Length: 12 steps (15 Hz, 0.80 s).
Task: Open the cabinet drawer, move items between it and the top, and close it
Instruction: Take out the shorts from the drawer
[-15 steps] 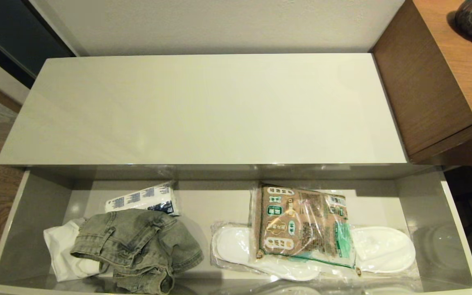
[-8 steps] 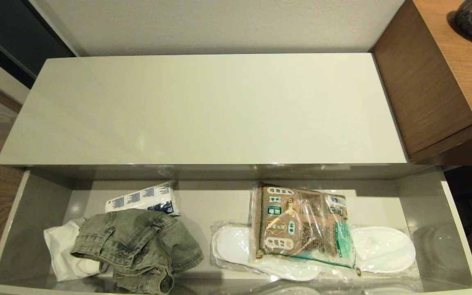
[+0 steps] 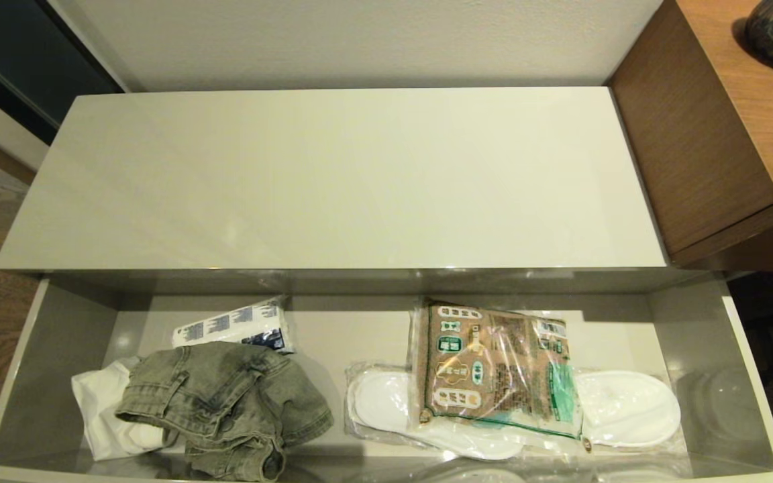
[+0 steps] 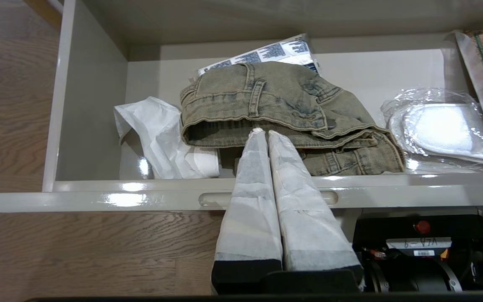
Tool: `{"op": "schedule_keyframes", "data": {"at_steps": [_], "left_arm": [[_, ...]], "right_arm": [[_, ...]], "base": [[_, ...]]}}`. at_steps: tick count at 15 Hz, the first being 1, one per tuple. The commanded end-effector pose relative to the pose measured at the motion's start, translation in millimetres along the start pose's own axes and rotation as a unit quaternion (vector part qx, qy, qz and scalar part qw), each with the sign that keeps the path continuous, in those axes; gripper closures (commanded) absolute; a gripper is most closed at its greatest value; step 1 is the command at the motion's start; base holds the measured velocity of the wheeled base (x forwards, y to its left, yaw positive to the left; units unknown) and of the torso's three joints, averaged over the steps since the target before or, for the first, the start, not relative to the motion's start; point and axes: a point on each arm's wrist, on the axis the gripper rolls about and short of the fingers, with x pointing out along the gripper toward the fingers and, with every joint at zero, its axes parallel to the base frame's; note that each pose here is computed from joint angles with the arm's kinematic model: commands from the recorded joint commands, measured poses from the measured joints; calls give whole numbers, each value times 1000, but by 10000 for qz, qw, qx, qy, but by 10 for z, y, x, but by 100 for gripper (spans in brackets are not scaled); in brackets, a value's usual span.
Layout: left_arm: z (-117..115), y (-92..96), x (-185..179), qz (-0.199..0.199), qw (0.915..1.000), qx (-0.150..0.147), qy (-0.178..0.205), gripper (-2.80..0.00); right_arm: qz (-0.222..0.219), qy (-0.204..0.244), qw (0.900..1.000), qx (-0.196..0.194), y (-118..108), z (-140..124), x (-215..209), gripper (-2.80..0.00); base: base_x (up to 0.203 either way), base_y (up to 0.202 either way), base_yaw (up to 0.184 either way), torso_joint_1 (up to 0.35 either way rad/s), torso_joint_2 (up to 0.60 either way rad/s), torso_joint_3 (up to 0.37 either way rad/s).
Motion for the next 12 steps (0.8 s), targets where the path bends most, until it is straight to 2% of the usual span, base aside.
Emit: {"op": "schedule_keyframes", "data": {"at_steps": [1,4,7,9,10,11,12], "left_arm": [[0,0,1,3,10000,3,7,0],[0,0,1,3,10000,3,7,0],[0,0,1,3,10000,3,7,0],[0,0,1,3,10000,3,7,0],[0,0,1,3,10000,3,7,0],[0,0,1,3,10000,3,7,0],[0,0,1,3,10000,3,7,0]], "right_arm": [[38,57,10000,-53,-18,-139,41,0],[211,177,9995,-171,-22,-174,68,0],[161,77,9998,19,97,-229,40,0],[133,161,9990,-405,147,-330,74,0],[144,236,9988,-413,121,-347,140,0],[187,203,9985,-463,82,-376,209,0],[292,-42,9977,-614,38,-438,248,0]], "base": [[0,0,0,0,0,0],[0,0,0,0,0,0],[0,0,0,0,0,0],[0,0,0,0,0,0],[0,0,0,0,0,0],[0,0,0,0,0,0],[0,0,0,0,0,0]]}}
